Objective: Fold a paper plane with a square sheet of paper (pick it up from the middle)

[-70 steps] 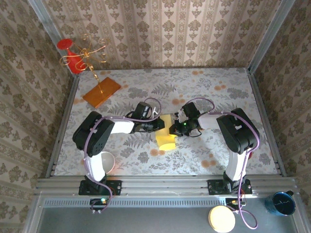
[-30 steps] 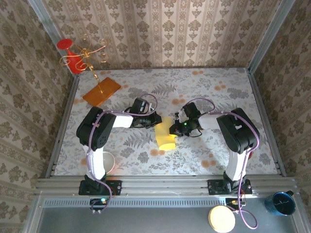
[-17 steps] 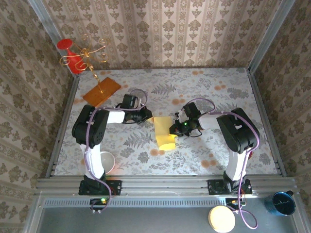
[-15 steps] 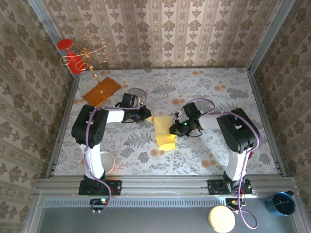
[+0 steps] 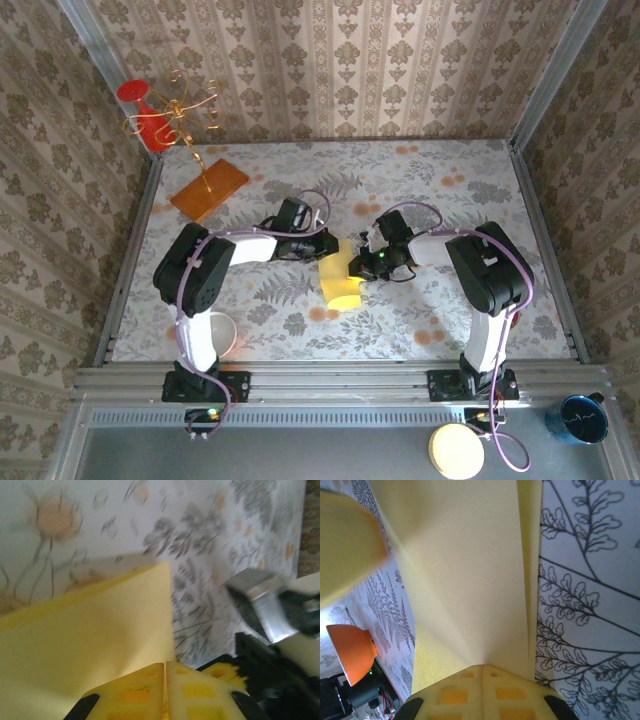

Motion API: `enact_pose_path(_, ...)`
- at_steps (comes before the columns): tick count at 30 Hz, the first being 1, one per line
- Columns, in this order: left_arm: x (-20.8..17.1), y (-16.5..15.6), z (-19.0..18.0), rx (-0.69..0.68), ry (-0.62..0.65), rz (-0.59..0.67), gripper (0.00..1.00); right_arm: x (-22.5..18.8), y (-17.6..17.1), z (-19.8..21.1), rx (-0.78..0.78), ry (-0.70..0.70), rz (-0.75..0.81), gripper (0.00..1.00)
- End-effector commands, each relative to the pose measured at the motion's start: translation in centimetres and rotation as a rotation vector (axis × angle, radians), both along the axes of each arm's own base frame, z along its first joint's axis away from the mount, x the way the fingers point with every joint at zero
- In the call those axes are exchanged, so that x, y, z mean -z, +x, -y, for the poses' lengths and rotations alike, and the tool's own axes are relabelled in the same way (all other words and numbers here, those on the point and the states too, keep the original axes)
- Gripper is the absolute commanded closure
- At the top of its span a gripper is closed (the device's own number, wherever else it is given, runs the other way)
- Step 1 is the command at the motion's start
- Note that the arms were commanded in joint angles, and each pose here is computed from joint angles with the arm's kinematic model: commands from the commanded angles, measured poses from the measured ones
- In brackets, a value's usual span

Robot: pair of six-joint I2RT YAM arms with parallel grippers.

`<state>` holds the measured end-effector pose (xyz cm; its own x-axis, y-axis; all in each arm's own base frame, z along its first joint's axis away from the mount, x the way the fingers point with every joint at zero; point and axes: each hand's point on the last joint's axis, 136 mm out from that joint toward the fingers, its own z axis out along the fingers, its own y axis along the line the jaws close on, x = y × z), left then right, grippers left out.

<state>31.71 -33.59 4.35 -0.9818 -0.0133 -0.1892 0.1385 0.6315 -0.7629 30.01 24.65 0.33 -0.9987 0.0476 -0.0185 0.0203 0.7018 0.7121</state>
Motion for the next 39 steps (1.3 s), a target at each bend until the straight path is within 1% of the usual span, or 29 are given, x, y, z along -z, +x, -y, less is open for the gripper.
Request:
enact_pose_path(1, 1.6, -1.4, -1.2, -0.006, 0.024, -0.079, 0.90, 8.7, -7.0, 8.5, 0.094, -0.428, -0.297, 0.98)
enact_pose_path(4, 2.0, -1.7, -2.5, -0.013, 0.056, -0.082, 0.90, 8.8, -7.1, 8.6, 0.095, -0.431, -0.300, 0.98)
enact_pose_path(7, 2.7, -1.3, -4.0, -0.017, 0.099, -0.069, 0.90, 8.9, -7.2, 8.7, 0.098, -0.436, -0.302, 0.98)
enact_pose_path(11, 4.5, 0.5, -6.6, -0.087, 0.094, -0.081, 0.90, 9.2, -7.3, 8.9, 0.104, -0.444, -0.308, 0.98)
enact_pose_path(14, 5.1, 2.3, -8.9, -0.143, 0.082, -0.069, 0.90, 9.3, -7.3, 9.0, 0.108, -0.448, -0.305, 0.98)
enact_pose_path(17, 4.8, 3.3, -10.4, -0.154, 0.085, -0.056, 0.90, 9.2, -7.2, 9.1, 0.109, -0.447, -0.301, 0.98)
enact_pose_path(20, 2.4, 3.4, -10.3, -0.141, 0.066, -0.015, 0.90, 9.1, -7.1, 9.1, 0.114, -0.445, -0.298, 0.98)
enact_pose_path(24, -1.4, 1.5, -8.1, -0.094, 0.039, 0.040, 0.90, 8.9, -6.9, 8.8, 0.123, -0.433, -0.294, 0.98)
enact_pose_path(27, -2.8, -1.2, -5.4, -0.042, 0.034, 0.045, 0.90, 8.9, -6.9, 8.9, 0.128, -0.431, -0.296, 0.98)
enact_pose_path(29, -2.7, -2.8, -4.1, -0.027, 0.040, 0.030, 0.90, 8.8, -7.0, 8.9, 0.128, -0.431, -0.295, 0.98)
enact_pose_path(31, -2.2, -4.7, -2.6, -0.008, 0.039, -0.012, 0.90, 8.8, -7.0, 8.9, 0.128, -0.429, -0.296, 0.98)
enact_pose_path(34, -0.9, -6.9, -1.7, 0.016, 0.068, -0.062, 0.90, 8.8, -7.2, 9.0, 0.129, -0.430, -0.296, 0.98)
enact_pose_path(36, -0.1, -7.7, -1.7, 0.023, 0.090, -0.083, 0.90, 8.8, -7.2, 8.9, 0.128, -0.427, -0.297, 0.98)
enact_pose_path(39, 0.7, -7.9, -1.7, 0.026, 0.101, -0.098, 0.90, 8.9, -7.3, 8.9, 0.129, -0.426, -0.298, 0.98)
